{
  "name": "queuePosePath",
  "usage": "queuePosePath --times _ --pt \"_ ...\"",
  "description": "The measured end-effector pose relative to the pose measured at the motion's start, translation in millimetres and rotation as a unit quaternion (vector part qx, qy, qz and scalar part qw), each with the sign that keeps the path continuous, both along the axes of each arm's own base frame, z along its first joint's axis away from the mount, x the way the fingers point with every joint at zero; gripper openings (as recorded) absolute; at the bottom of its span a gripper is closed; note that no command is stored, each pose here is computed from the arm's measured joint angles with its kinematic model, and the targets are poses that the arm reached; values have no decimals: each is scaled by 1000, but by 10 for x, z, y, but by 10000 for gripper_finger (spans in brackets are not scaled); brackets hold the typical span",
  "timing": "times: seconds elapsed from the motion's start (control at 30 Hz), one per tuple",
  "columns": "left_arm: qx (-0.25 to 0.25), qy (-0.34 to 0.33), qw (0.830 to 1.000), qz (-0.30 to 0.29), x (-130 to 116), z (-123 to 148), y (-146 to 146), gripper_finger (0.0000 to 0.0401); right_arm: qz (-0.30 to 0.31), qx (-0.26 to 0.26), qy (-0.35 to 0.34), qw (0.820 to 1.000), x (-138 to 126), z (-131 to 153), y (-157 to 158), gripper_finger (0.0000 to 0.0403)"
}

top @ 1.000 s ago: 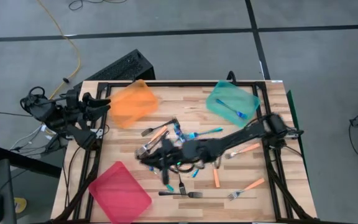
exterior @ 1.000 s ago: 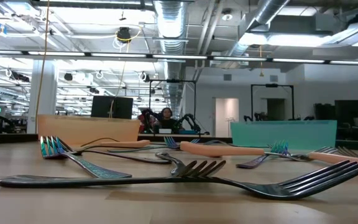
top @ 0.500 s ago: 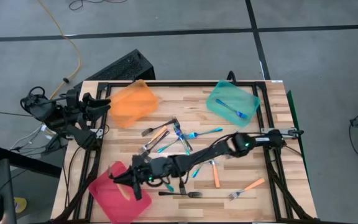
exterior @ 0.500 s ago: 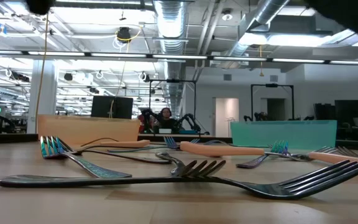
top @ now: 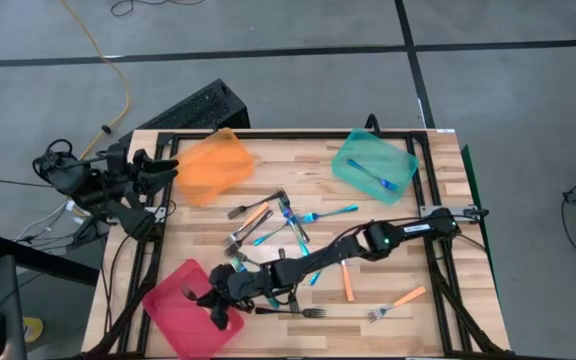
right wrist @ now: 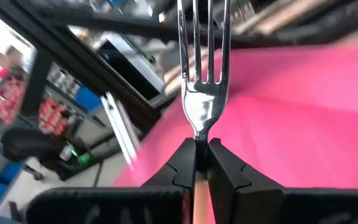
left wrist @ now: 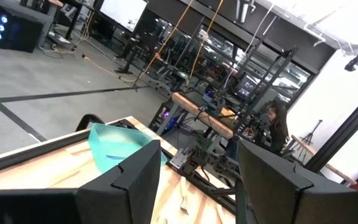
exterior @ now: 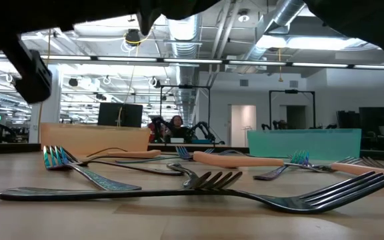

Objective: Sort silverware by color (type)
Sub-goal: Put the orange fork into the pink bin, then put the black fork into the orange bin

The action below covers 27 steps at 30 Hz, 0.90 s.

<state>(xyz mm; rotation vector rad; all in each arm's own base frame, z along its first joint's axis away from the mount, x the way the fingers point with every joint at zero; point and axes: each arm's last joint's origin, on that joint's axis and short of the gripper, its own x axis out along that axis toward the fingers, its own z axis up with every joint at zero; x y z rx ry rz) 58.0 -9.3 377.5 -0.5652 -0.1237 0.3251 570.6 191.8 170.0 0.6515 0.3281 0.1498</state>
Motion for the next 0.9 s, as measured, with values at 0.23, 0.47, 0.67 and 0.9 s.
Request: queuePosePath --times 0.23,0.47,0.67,0.9 --pt "0 0 1000 0 0 -1 0 197 -1 -7 34 999 -18 -56 -9 52" --pt "0 0 1000 0 1 -1 -1 197 -2 -18 65 998 -38 -116 -20 76" --pt "0 0 1000 0 0 -1 0 197 -2 -21 62 998 -30 -112 -39 87" --pt "0 1 1000 0 1 -2 -1 197 9 -18 53 998 -9 -62 -102 98"
